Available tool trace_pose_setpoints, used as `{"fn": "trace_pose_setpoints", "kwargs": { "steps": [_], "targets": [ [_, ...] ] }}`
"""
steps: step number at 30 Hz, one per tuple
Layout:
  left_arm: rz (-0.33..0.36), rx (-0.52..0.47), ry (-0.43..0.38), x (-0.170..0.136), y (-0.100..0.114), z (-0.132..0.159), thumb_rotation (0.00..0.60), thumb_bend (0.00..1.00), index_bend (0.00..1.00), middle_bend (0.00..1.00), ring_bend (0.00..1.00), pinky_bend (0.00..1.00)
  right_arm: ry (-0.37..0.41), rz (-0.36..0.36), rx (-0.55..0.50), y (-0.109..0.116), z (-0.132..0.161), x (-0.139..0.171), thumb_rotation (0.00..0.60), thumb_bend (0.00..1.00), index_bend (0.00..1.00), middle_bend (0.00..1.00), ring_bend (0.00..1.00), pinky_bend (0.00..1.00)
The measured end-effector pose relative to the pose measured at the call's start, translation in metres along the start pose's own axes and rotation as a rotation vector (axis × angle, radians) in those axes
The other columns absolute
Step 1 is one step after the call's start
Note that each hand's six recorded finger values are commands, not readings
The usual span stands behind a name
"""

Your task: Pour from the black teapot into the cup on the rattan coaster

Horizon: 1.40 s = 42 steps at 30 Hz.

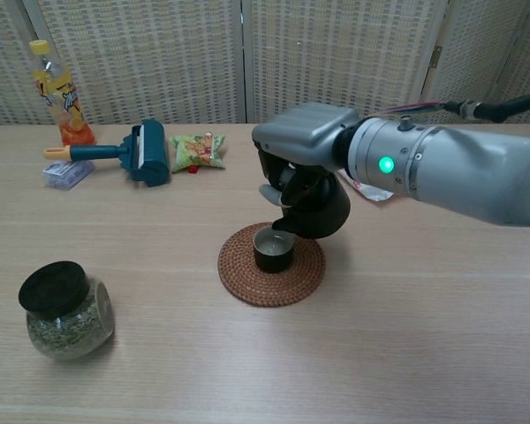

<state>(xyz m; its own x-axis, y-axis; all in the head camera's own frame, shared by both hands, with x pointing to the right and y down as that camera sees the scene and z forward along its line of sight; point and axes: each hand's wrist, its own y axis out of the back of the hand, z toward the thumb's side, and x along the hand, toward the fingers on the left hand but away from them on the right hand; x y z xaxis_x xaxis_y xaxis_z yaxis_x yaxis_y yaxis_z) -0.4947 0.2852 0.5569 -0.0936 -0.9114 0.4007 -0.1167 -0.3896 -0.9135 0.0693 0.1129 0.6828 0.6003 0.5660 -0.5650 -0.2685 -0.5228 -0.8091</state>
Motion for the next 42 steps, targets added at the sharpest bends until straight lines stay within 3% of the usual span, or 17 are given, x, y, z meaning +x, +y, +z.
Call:
{"fn": "trace_pose_setpoints", "kwargs": {
  "steps": [6, 16, 18, 23, 42],
  "targets": [
    [-0.003, 0.002, -0.007, 0.002, 0.000, 0.002, 0.600, 0.18, 0.34, 0.29, 0.30, 0.20, -0.040, 0.013, -0.151, 0.006, -0.021, 0.014, 0.481, 0.48, 0.94, 0.85, 0.75, 0.36],
    [-0.013, -0.004, -0.021, 0.005, -0.004, 0.008, 0.600, 0.18, 0.34, 0.29, 0.30, 0.20, -0.131, 0.064, -0.294, -0.006, -0.070, 0.040, 0.472, 0.23, 0.92, 0.84, 0.74, 0.36],
    [-0.016, -0.005, -0.023, 0.005, -0.005, 0.009, 0.600, 0.18, 0.34, 0.29, 0.30, 0.20, -0.153, 0.069, -0.302, -0.010, -0.080, 0.042, 0.457, 0.12, 0.92, 0.84, 0.74, 0.36],
    [-0.024, -0.007, -0.026, 0.006, -0.007, 0.011, 0.600, 0.18, 0.34, 0.29, 0.30, 0.20, -0.189, 0.068, -0.307, -0.019, -0.096, 0.045, 0.405, 0.01, 0.92, 0.84, 0.74, 0.36],
    [-0.038, -0.005, -0.020, 0.004, -0.012, 0.011, 0.600, 0.18, 0.34, 0.29, 0.30, 0.20, -0.251, 0.075, -0.315, -0.047, -0.127, 0.050, 0.371, 0.00, 0.92, 0.84, 0.73, 0.36]
  ]
}}
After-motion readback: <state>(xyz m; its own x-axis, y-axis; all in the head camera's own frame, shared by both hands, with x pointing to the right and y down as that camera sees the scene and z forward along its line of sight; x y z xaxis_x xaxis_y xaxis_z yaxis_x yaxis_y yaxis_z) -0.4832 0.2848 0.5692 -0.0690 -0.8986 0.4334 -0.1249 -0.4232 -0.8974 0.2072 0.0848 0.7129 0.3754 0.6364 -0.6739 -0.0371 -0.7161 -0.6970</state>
